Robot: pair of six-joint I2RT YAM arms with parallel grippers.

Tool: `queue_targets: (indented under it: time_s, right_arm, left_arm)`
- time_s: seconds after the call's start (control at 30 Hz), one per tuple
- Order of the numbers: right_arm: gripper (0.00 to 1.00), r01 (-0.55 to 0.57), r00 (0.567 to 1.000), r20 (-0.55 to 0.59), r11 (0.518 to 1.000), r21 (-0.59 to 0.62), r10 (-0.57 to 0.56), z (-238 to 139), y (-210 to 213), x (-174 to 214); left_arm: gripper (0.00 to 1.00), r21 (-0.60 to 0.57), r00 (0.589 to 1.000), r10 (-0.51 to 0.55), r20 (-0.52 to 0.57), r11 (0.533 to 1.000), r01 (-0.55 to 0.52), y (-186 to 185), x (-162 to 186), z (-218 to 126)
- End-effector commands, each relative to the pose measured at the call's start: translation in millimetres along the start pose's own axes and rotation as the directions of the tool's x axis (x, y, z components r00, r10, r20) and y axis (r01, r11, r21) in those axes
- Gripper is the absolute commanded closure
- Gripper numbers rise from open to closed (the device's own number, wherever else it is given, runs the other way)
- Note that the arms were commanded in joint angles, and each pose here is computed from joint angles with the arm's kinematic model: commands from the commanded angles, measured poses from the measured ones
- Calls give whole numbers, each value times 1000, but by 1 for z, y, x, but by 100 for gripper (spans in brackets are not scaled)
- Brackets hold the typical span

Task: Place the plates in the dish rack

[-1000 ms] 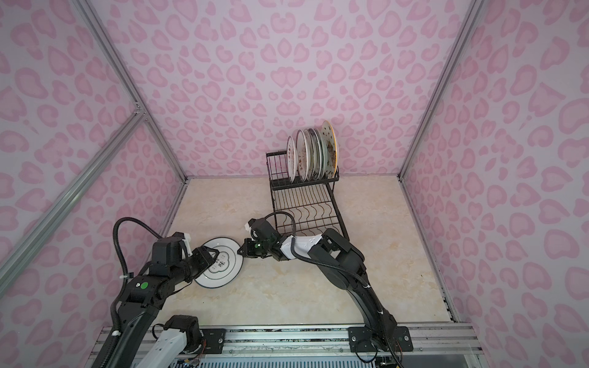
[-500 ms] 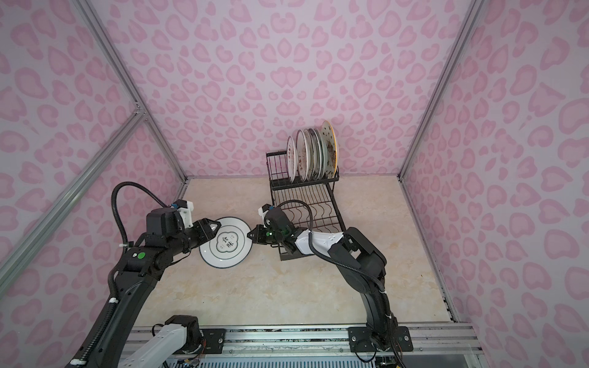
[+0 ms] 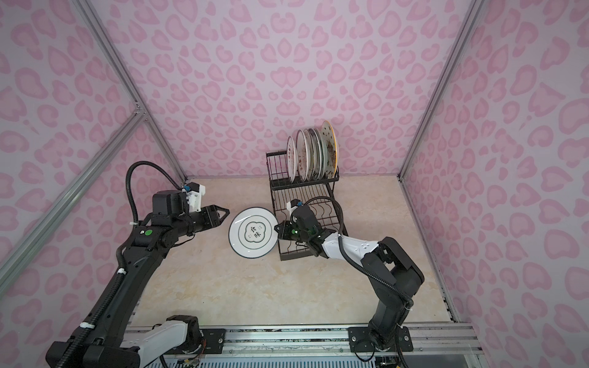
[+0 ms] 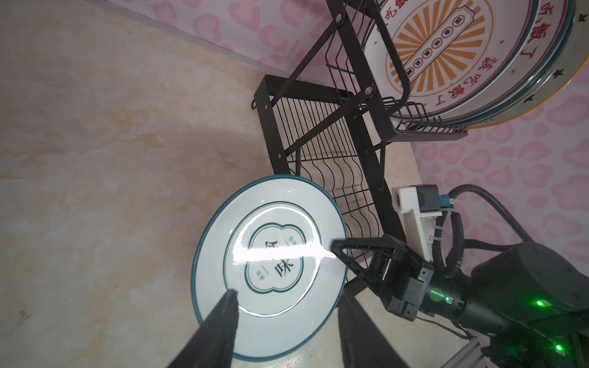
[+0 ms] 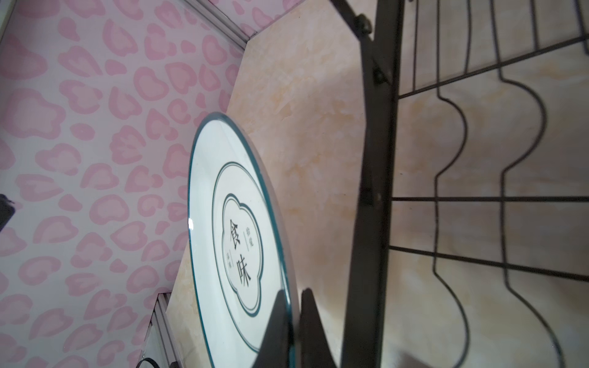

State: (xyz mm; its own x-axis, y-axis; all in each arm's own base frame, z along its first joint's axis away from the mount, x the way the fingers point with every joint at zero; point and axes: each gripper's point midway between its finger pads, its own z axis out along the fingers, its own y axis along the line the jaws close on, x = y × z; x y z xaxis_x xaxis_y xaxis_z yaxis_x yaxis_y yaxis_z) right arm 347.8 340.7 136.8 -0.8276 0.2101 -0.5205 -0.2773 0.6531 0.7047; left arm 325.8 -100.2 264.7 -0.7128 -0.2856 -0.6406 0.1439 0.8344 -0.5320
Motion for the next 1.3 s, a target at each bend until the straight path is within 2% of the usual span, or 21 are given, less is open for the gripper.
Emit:
queue_targets:
  time_s: [0.0,0.2,0.3,0.6,1.27]
  right_arm:
    - [100,14,999,38,1000,8,-15,-9,-10,-5]
    - [100,-25,996,89,999,31,22,-28,-33,-13]
    - [100,-23,994,104,1000,21,21,-35,-34,-19]
    - [100,0,992,126,999,-34,4,-44,-17,-34]
    - [100,-22,991,128,988,-155,42,-42,8,-40]
  left_arm:
    - [47,37,1000,-8,20,999,7,2,4,10]
    - [48,101,999,-42,3,994,42,9,29,28]
    - [47,97,998,-58,-4,994,58,15,37,33]
    - [48,158,994,-108,-34,981,113,20,56,52]
    - [50,189,990,-108,-90,974,123,15,67,75]
